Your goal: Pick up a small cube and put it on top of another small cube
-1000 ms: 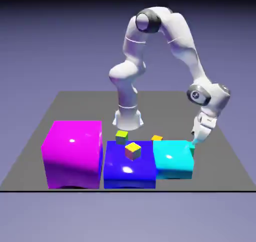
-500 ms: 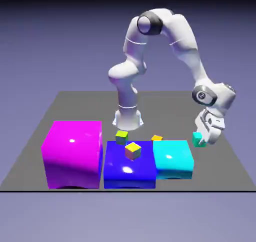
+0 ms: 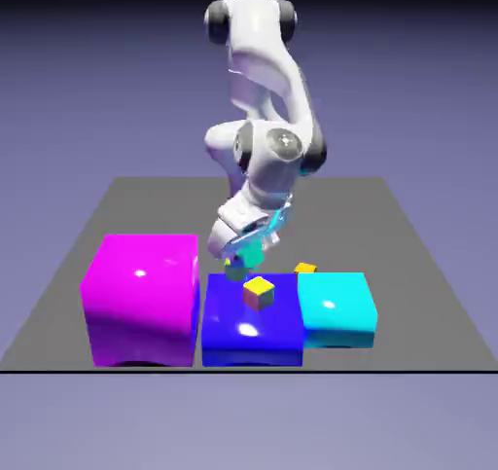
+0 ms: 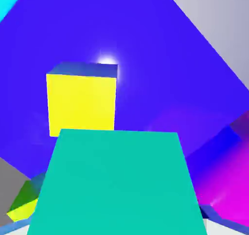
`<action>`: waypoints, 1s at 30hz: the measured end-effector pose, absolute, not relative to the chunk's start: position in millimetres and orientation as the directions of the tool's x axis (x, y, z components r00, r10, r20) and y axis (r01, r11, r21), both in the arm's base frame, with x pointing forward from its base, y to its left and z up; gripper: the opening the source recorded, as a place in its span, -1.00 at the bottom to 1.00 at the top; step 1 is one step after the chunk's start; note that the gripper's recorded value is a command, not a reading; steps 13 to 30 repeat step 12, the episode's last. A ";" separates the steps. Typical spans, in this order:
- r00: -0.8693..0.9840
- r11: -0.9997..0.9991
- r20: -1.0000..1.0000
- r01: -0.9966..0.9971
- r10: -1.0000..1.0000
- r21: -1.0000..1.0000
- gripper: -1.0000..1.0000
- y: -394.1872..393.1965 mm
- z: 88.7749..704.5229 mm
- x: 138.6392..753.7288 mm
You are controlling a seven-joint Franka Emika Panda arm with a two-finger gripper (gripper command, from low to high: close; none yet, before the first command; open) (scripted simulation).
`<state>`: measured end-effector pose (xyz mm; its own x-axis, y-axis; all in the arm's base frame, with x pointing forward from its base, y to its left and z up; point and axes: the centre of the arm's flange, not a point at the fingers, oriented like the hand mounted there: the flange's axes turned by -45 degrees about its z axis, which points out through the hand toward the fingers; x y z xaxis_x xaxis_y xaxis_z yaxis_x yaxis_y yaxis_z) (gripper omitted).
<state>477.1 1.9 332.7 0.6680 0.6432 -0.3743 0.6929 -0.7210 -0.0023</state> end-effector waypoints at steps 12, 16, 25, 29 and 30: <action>0.577 -0.622 -0.375 0.783 0.726 0.000 1.00 50.2 266.5 461.1; 0.577 -0.622 -0.375 0.783 0.726 0.000 1.00 50.2 266.5 461.1; 0.577 -0.622 -0.375 0.783 0.726 0.000 1.00 50.2 266.5 461.1; 0.577 -0.622 -0.375 0.783 0.726 0.000 1.00 50.2 266.5 461.1; 0.577 -0.622 -0.375 0.783 0.726 0.000 1.00 50.2 266.5 461.1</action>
